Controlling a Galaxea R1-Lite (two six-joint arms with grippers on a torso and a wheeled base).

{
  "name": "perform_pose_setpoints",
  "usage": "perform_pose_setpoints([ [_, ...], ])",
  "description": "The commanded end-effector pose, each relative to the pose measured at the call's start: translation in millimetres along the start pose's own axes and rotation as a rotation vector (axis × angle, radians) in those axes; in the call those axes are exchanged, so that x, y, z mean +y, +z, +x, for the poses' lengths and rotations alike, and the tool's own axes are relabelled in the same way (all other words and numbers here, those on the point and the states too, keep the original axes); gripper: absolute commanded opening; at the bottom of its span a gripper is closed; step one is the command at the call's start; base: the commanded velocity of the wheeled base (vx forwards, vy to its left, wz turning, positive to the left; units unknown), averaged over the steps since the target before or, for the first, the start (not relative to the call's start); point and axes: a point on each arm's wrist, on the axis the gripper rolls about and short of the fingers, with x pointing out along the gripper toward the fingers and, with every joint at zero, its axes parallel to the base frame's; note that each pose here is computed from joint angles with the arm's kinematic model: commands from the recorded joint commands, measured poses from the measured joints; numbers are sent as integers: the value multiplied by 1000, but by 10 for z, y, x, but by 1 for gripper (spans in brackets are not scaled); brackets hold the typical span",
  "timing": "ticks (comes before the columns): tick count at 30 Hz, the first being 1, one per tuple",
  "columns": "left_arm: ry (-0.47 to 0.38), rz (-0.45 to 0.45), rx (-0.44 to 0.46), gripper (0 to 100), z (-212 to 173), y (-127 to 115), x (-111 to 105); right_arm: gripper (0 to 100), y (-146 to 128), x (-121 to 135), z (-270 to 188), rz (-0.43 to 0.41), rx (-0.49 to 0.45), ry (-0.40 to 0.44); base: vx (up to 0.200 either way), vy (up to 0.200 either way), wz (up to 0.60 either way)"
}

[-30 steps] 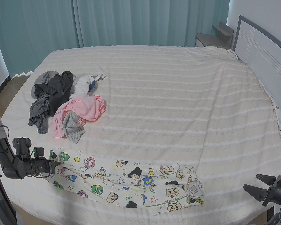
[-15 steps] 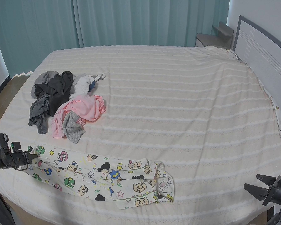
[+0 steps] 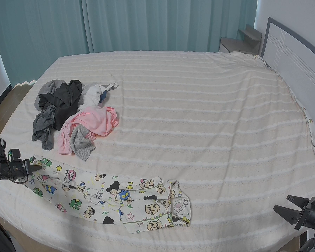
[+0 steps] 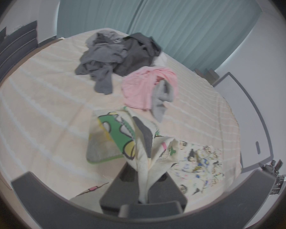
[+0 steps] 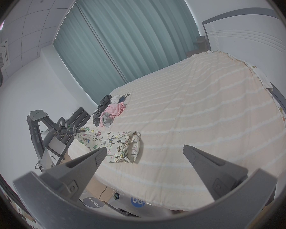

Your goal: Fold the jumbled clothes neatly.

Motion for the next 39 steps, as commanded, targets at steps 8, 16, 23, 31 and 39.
perform_pose_setpoints([
  [8, -232, 175, 82, 0, -58, 97, -1912, 100, 27, 13, 4, 25, -4, 11, 0, 0, 0],
  [16, -321, 300, 156, 0, 162, -212, -2942, 100, 28, 17, 18, 29, 14, 32, 0, 0, 0],
  [23, -371, 367, 236, 0, 437, -479, -3392, 100, 44, 21, 24, 26, 13, 34, 0, 0, 0],
  [31, -407, 392, 270, 0, 722, -685, -3566, 100, 57, 26, 24, 25, 9, 36, 0, 0, 0],
  [39, -461, 348, 258, 0, 850, -756, -3765, 100, 50, 30, 20, 24, 17, 57, 0, 0, 0],
])
